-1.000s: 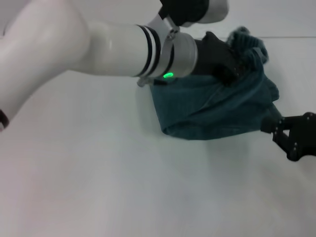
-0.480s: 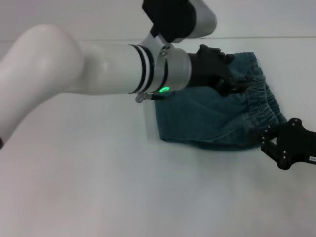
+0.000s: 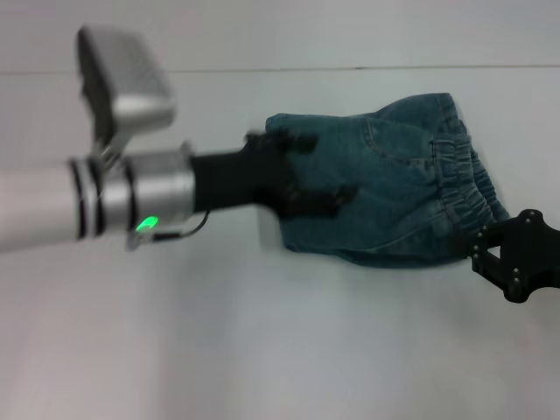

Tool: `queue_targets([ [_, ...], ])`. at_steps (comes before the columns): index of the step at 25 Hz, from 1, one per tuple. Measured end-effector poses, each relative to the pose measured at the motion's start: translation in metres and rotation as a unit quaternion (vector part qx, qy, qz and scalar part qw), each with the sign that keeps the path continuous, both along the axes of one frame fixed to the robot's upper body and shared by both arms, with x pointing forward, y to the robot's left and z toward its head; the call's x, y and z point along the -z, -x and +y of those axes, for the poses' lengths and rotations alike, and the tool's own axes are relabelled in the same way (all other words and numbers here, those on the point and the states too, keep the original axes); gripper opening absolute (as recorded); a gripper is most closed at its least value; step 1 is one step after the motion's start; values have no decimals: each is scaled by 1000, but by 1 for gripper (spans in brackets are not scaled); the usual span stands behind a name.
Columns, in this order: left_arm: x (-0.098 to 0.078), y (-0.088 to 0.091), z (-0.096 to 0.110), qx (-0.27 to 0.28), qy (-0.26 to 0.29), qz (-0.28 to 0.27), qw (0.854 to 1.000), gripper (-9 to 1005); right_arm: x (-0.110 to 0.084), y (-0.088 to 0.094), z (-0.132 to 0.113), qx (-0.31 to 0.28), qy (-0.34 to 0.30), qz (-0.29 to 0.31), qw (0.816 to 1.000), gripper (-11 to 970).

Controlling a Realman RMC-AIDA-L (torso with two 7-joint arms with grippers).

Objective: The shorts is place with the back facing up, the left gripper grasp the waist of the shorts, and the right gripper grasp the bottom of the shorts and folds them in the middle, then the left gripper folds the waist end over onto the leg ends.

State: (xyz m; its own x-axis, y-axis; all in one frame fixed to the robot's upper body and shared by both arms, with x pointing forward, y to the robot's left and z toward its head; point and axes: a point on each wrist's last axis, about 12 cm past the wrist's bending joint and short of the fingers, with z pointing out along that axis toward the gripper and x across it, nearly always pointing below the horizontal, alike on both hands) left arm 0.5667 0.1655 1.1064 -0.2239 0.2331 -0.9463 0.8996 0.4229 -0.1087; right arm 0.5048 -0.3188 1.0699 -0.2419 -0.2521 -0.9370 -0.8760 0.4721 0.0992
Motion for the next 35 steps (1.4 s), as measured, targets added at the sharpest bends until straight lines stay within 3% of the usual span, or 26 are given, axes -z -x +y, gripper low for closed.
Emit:
queue_targets([
  [5,31,29,48,-13,51,15,999,947,0,13,2,-13,-15,-3,1000,66],
  [11,62,68,99,-85,63,31,994,941,10,25,15,-16,-42,-44,998,296],
  [15,69,85,122,-116,57,33,991,939,23,24,28,-12,-49,-69,996,385],
  [21,67,97,139,-107,54,33,992,939,32,16,44,-28,-38,-63,997,518],
  [32,66,105,153,-85,31,48,995,940,37,11,57,-51,-21,-55,997,944],
  [35,66,107,155,-86,32,48,995,940,37,10,57,-50,-20,-55,997,944],
])
